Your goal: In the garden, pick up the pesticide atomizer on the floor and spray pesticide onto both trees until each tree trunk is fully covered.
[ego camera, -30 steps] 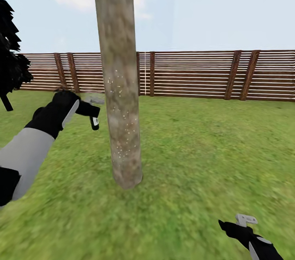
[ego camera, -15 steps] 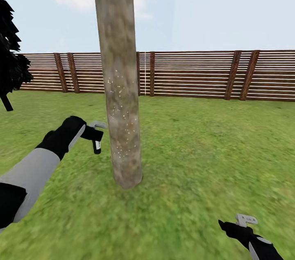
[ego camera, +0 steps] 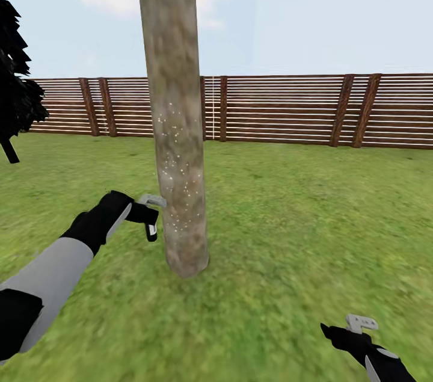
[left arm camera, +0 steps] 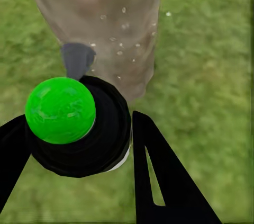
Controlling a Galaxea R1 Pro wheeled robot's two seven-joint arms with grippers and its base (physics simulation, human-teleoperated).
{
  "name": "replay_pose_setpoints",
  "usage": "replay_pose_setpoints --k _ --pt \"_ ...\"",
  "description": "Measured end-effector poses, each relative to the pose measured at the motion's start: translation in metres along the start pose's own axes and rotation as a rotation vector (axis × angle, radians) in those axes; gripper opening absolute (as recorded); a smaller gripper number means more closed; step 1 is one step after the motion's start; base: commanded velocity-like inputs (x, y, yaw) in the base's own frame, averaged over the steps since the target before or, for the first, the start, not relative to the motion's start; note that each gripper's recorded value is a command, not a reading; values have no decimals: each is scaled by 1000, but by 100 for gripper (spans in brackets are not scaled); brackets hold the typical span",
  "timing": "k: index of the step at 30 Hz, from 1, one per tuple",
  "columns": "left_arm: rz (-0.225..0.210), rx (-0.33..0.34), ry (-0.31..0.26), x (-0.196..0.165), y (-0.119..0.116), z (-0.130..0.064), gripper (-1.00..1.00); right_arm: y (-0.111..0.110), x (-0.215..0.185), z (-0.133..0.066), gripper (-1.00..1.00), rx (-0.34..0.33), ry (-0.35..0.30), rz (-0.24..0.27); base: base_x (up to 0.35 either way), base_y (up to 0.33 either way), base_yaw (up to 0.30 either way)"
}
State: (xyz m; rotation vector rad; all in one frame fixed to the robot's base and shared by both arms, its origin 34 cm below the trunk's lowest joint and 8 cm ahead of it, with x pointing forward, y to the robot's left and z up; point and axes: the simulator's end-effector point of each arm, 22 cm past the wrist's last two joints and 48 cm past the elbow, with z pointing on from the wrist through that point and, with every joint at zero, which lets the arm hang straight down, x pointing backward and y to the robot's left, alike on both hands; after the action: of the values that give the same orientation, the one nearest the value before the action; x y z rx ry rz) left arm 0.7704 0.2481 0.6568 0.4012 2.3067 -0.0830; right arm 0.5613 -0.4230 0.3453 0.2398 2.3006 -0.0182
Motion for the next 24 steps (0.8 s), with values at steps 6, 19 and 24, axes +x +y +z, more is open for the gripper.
replay_pose_setpoints --k 6,19,24 --pt "10 11 -9 15 -6 10 -100 0 0 0 100 0 0 0 0 0 0" --pt "6 32 23 58 -16 28 -100 -1 2 0 100 4 9 3 -12 -16 119" --pt "0 39 40 70 -20 32 -100 -1 2 0 100 3 9 3 -146 -240 17"
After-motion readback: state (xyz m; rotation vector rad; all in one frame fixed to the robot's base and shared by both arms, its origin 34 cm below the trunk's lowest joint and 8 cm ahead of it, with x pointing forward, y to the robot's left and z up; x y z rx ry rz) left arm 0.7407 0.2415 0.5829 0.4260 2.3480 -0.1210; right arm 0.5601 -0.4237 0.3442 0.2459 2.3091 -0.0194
